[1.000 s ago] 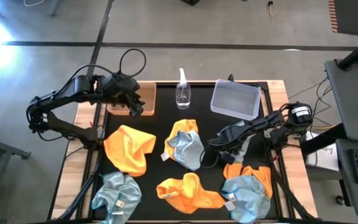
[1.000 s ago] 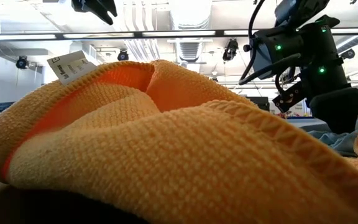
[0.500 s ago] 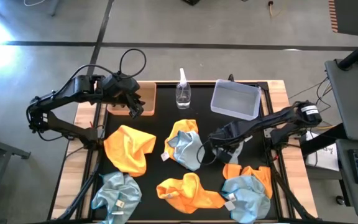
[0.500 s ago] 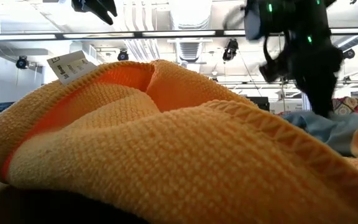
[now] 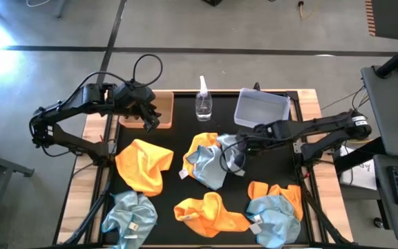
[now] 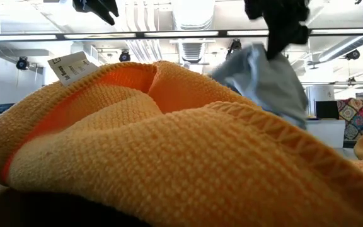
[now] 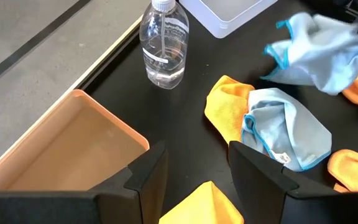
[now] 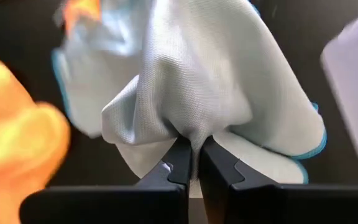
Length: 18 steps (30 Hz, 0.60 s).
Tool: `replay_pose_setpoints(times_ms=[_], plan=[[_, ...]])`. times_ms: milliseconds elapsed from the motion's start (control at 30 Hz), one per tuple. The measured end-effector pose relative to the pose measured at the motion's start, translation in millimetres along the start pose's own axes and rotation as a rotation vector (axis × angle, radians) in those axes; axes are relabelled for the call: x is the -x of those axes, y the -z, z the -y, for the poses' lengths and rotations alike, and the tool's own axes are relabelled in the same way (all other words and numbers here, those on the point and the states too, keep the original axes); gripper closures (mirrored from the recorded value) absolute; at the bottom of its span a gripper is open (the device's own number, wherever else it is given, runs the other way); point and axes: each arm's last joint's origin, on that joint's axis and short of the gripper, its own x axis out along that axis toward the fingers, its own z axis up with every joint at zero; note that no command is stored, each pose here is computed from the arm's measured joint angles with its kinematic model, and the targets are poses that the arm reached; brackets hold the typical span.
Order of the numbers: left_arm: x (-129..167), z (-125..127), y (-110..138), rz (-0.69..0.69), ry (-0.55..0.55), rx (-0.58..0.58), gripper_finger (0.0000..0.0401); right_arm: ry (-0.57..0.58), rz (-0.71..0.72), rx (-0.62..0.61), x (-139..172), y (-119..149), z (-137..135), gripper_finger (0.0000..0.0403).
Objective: Sort microfiber towel by color & place in baskets
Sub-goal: Put the blue towel into the transparent bin
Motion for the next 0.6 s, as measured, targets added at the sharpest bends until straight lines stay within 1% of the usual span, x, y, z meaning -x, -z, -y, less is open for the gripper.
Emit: replay_pose_setpoints(times_ms=[100, 300, 600], plan=[[0.0, 0.0, 0.0, 0.0, 0.0, 0.0, 0.0246, 0.027, 0.092, 0.043, 15.2, -7.2, 0.3, 0.039], [0.0, -0.1, 0.0, 0.0, 0.0, 0.0, 0.0246, 0.087, 0.186, 0.135, 27.5, -15.7, -0.1, 0.039], [0.0, -0.1, 0.0, -0.001, 0.0, -0.001, 0.0246, 0.065, 0.3, 0.248, 49.8, -30.0, -6.0, 0.039]])
